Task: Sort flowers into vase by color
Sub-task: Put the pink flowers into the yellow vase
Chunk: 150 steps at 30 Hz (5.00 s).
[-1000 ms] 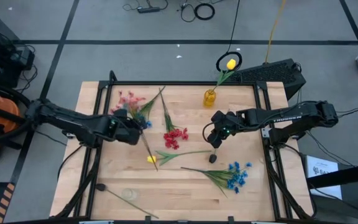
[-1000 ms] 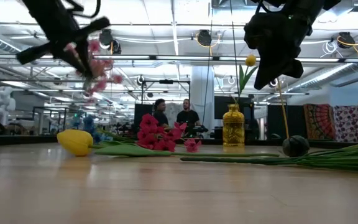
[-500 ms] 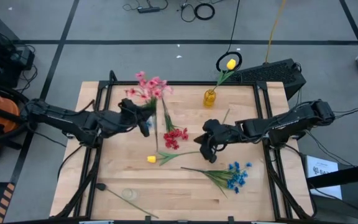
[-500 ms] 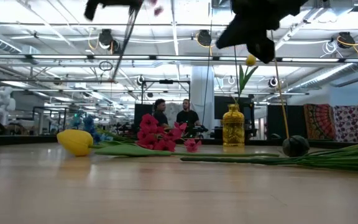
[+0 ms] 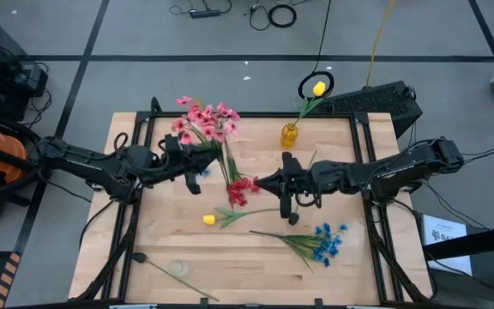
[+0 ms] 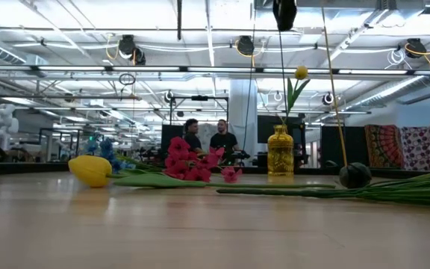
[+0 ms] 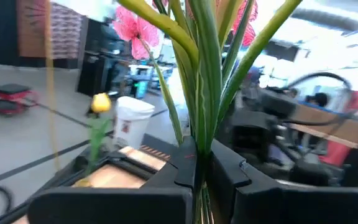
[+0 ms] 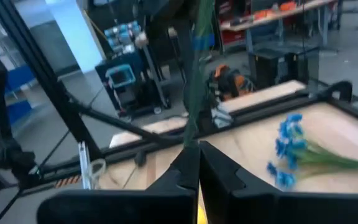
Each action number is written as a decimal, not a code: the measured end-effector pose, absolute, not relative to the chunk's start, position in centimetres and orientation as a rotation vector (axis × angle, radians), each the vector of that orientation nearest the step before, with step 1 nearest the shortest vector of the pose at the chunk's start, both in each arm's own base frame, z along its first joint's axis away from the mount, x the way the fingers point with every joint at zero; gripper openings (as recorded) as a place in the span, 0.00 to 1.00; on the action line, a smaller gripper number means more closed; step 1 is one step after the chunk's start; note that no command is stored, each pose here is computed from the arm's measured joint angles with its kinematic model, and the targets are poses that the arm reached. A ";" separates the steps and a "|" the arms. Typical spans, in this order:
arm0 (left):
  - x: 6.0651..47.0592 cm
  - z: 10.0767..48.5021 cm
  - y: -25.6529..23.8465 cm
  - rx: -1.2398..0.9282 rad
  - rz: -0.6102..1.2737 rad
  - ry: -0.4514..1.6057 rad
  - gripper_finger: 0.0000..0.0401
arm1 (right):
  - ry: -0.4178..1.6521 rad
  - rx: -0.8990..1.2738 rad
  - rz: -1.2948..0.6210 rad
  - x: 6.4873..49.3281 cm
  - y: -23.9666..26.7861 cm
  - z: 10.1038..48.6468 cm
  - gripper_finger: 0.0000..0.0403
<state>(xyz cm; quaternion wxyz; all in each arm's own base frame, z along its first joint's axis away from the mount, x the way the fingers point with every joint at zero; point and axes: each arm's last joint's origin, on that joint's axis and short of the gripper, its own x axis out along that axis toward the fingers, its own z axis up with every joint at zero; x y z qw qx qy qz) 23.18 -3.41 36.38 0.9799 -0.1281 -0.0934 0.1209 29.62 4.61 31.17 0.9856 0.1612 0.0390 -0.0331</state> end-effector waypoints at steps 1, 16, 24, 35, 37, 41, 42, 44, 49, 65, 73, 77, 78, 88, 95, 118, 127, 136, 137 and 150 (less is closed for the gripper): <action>23.3 36.3 -3.5 -0.257 0.227 -0.188 0.05 | 0.068 0.321 -0.061 29.7 4.4 31.3 0.01; 27.1 33.8 -4.2 -0.234 0.211 -0.167 0.05 | 0.103 0.228 0.025 30.4 2.4 34.1 0.12; 27.5 34.2 -3.3 -0.228 0.178 -0.226 0.05 | 0.094 0.240 0.022 30.6 2.5 34.0 0.28; 27.7 34.7 -2.2 -0.194 0.051 -0.238 0.05 | 0.052 0.286 0.001 33.5 2.7 32.4 0.32; 27.8 34.7 -2.1 -0.175 0.051 -0.230 0.05 | 0.042 0.297 0.000 34.0 2.7 32.7 0.32; 27.8 34.6 -2.0 -0.169 0.054 -0.227 0.05 | 0.035 0.299 0.000 34.8 2.8 33.1 0.32; 27.8 34.5 -1.9 -0.168 0.051 -0.217 0.05 | 0.032 0.295 0.000 34.9 2.8 33.2 0.32; 27.8 34.4 -1.9 -0.165 0.048 -0.206 0.05 | 0.025 0.290 -0.012 35.1 2.8 33.3 0.32; 27.9 34.3 -1.7 -0.162 0.041 -0.191 0.05 | 0.035 0.285 -0.075 35.1 2.6 33.1 0.24; 27.9 34.0 -1.5 -0.224 0.047 -0.163 0.11 | 0.053 0.216 -0.079 35.1 2.6 33.0 0.01; 28.0 33.4 -1.3 -0.238 0.066 -0.095 0.29 | 0.057 0.238 -0.090 35.1 2.4 32.9 0.01; 27.6 33.8 -1.2 -0.214 0.070 -0.110 0.37 | 0.062 0.240 -0.112 34.7 2.0 33.2 0.01; 27.4 34.0 -1.2 -0.197 0.071 -0.113 0.37 | 0.062 0.239 -0.130 34.5 1.9 33.4 0.01; 24.0 35.8 -0.6 -0.182 0.203 -0.107 0.39 | 0.117 0.216 -0.288 29.9 1.0 36.3 0.01; 21.1 36.1 -0.3 -0.175 0.254 -0.013 0.39 | 0.270 0.220 -0.388 25.9 1.2 36.7 0.01; 15.7 30.6 0.0 -0.299 0.256 0.008 0.39 | -0.062 0.167 -0.678 17.8 -0.5 28.4 0.00; 15.8 30.5 0.0 -0.298 0.259 0.014 0.39 | -0.149 0.034 -0.826 19.3 -4.6 28.2 0.00; 15.7 30.5 0.1 -0.295 0.303 0.008 0.39 | -0.232 -0.026 -0.844 19.8 -8.0 28.3 0.00; 15.7 30.5 0.1 -0.295 0.304 0.008 0.39 | -0.235 -0.026 -0.856 19.7 -8.3 28.3 0.00; 15.7 30.4 0.2 -0.293 0.341 0.003 0.39 | -0.224 -0.055 -0.880 19.5 -10.5 27.8 0.00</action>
